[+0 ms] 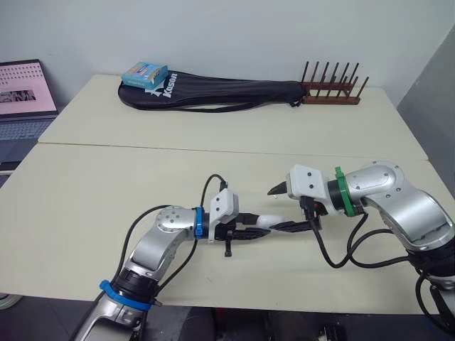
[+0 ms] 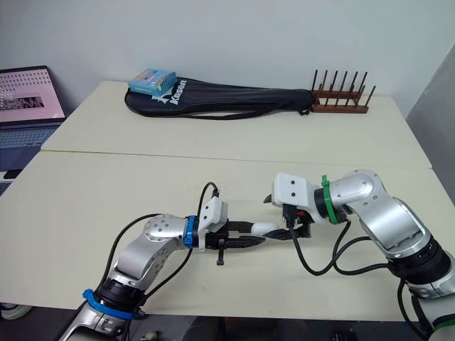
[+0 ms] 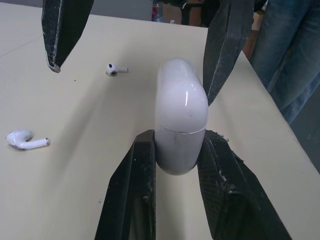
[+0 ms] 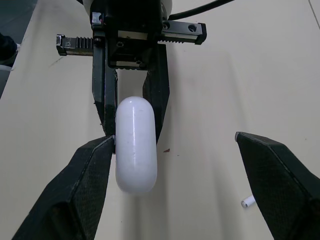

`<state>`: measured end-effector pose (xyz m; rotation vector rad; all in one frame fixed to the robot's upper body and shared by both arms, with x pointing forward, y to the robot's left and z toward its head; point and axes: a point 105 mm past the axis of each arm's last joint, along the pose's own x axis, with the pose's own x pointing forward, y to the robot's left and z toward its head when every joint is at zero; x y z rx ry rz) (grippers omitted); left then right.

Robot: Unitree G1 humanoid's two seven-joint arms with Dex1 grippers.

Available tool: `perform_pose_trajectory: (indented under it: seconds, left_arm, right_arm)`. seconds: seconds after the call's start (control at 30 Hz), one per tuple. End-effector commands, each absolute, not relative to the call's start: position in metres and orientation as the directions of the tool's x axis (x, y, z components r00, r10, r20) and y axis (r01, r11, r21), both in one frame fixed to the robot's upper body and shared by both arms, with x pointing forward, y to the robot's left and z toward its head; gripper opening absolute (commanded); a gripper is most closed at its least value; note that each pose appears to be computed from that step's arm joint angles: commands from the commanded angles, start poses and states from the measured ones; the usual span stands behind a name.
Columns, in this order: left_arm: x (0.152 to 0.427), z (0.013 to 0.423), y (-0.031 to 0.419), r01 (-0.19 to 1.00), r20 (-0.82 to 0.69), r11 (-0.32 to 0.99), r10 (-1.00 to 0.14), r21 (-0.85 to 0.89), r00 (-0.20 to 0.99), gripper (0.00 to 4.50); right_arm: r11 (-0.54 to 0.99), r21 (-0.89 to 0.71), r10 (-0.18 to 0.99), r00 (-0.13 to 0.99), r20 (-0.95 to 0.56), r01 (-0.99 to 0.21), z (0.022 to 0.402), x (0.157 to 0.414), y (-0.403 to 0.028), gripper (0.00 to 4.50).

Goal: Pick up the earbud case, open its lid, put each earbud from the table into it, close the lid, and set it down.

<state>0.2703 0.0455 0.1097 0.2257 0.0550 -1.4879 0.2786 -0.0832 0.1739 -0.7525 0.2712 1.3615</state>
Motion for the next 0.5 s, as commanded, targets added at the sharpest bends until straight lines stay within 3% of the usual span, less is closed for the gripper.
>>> perform_pose_trajectory:
  seconds: [0.03, 0.33, 0.5]
  left_arm:
    - [0.263, 0.116, 0.038, 0.988, -0.162, 0.004, -0.986, 0.156, 0.030, 0.79]
    - [0.266, 0.114, 0.042, 0.989, -0.160, 0.025, -0.986, 0.145, 0.048, 0.79]
    - [0.275, 0.118, 0.054, 0.980, -0.105, 0.140, -0.982, 0.139, 0.155, 0.79]
  right_arm:
    - [0.053, -0.391, 0.790, 0.278, -0.547, -0.919, 0.195, 0.285, -0.087, 4.01]
    - [0.100, -0.384, 0.793, 0.307, -0.526, -0.918, 0.206, 0.283, -0.100, 4.01]
    - [0.106, -0.414, 0.804, 0.323, -0.500, -0.904, 0.210, 0.269, -0.124, 4.01]
